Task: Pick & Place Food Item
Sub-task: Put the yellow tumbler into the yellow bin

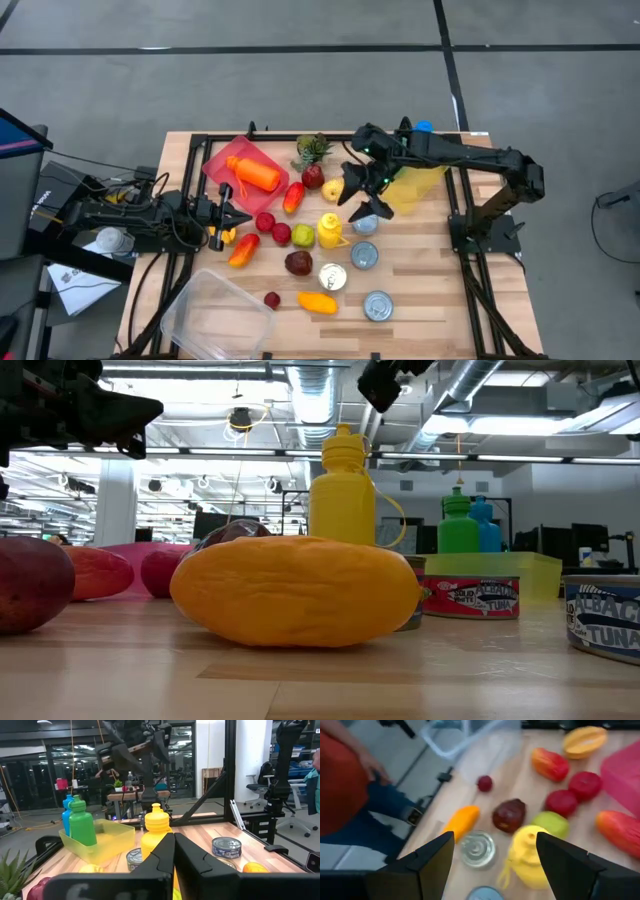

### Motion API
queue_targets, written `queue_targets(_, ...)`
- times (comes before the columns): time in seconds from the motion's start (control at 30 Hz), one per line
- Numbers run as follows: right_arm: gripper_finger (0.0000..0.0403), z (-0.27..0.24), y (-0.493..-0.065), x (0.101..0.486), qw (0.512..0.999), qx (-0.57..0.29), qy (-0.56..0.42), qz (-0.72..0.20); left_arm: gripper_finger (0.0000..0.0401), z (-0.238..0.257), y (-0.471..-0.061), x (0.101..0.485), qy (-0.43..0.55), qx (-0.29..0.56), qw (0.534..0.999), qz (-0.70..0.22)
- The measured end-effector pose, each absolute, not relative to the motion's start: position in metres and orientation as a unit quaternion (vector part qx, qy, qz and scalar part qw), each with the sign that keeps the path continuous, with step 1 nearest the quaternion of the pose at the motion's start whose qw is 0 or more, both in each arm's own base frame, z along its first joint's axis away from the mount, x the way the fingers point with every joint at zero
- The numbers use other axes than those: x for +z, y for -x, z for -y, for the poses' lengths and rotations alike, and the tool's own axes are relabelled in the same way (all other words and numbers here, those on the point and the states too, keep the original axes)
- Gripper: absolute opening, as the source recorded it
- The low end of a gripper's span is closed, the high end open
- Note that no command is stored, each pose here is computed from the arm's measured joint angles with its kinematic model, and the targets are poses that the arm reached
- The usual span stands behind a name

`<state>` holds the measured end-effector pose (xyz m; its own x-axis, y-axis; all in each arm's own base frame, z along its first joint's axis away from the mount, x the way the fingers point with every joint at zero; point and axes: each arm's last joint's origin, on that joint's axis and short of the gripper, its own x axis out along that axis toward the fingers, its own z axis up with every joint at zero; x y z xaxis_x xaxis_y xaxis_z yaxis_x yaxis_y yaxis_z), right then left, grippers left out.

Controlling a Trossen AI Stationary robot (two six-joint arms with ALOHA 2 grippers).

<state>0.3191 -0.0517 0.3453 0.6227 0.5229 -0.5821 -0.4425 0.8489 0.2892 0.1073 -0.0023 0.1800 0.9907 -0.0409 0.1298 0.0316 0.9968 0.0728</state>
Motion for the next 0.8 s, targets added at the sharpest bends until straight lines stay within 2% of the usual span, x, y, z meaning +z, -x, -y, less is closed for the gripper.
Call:
queue_targets(0.17,0.0274,0.046,-0.304,0.351,0.877,0.335,-0.082,-0.336,0.0000,0.002,-0.107,0.180,-0.035,-0.018,0.997,0.066)
queue_targets(0.4,0.0274,0.037,-0.251,0.387,0.885,0.334,-0.063,-0.319,0.0000,0.002,-0.107,0.180,-0.035,-0.018,0.997,0.066)
queue_targets(0.57,0.0274,0.033,-0.204,0.413,0.928,0.264,-0.037,-0.261,0.0000,0.002,-0.107,0.180,-0.035,-0.018,0.997,0.066)
queue_targets(0.8,0.0274,0.032,-0.175,0.390,0.973,0.142,-0.027,-0.179,0.0000,0.002,-0.107,0.180,-0.035,-0.018,0.997,0.066)
